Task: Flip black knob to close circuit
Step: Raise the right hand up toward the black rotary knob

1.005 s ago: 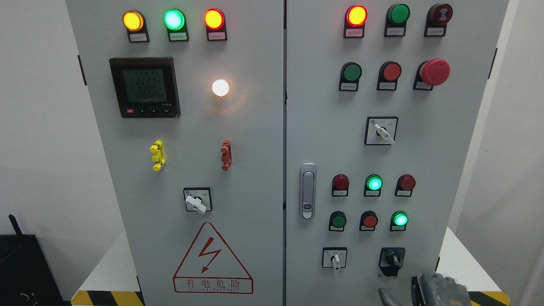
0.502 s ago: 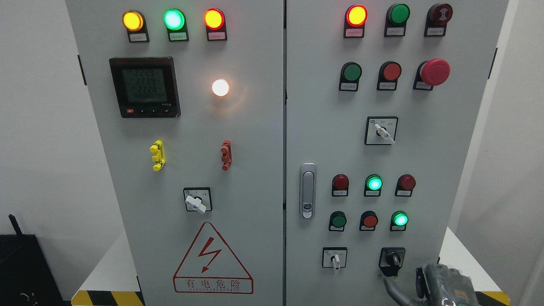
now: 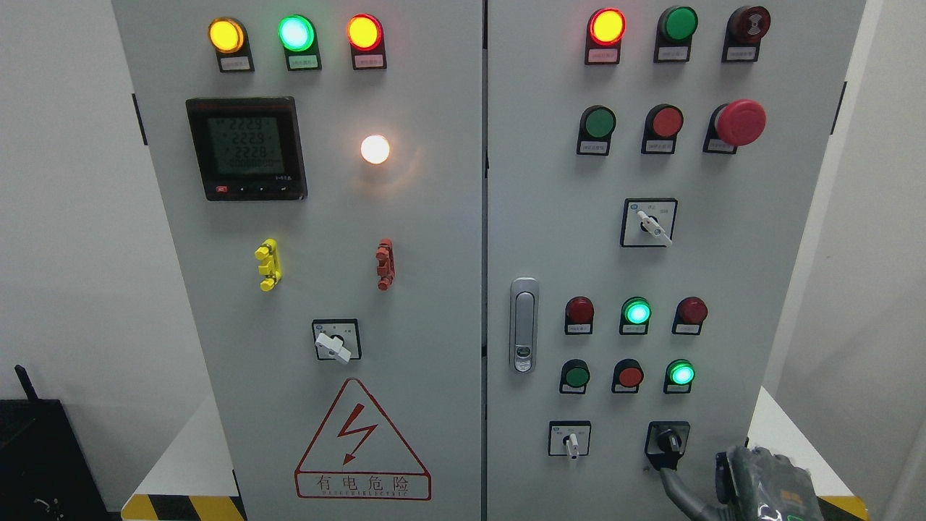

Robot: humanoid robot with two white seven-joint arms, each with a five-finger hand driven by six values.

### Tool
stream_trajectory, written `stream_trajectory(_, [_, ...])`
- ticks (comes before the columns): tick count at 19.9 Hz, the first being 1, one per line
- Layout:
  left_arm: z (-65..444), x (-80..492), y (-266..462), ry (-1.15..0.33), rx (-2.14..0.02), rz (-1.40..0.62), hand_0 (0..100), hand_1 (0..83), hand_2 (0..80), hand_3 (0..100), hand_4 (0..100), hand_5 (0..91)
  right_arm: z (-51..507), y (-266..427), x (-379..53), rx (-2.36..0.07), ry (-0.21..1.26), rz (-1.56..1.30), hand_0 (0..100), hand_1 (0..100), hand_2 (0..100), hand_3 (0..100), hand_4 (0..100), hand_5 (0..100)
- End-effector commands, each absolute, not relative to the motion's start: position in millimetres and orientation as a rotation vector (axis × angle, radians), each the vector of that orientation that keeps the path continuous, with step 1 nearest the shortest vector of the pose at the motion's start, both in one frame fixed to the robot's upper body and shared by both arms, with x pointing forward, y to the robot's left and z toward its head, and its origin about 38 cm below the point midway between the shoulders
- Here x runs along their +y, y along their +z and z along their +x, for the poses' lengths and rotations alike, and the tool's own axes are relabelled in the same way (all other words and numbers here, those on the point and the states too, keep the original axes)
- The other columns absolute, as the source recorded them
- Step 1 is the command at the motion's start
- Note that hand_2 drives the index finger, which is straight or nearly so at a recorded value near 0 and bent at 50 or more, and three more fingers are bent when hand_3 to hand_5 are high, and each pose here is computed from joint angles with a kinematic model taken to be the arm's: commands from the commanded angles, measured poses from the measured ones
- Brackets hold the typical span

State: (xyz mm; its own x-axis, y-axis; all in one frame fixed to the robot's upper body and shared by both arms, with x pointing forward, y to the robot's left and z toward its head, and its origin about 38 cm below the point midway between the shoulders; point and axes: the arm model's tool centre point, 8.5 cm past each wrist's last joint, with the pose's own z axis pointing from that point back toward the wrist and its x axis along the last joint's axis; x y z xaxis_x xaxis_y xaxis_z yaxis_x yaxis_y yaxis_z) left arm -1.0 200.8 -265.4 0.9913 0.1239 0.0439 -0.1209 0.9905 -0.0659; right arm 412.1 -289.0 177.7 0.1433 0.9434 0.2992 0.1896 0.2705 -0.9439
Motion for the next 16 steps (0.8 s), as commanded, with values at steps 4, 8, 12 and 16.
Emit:
stream_trajectory(4, [-1, 201, -265, 0.124, -0.049, -0.063, 12, 55.6, 0.0, 0, 0, 0.0, 414, 173, -279, -1.315, 0.800, -1.171, 0, 12, 93, 100, 89, 90])
stream_trajectory(8, [-2, 201, -265, 0.121, -0.047, -0.063, 12, 55.6, 0.0, 0, 0, 0.0, 419, 174, -278, -1.312, 0.795, -1.169, 0, 12, 93, 100, 89, 90])
stream_trajectory(12, [-1, 201, -265, 0.120, -0.049, -0.063, 12, 55.6, 0.0, 0, 0, 0.0, 424, 178, -279, -1.316, 0.789, -1.171, 0, 13, 93, 100, 89, 90])
stream_trajectory(16, [-2, 201, -265, 0.124, -0.047, -0.063, 12, 55.6, 0.0, 0, 0, 0.0, 423, 176, -279, -1.312, 0.791, -1.169, 0, 13, 93, 100, 89, 90])
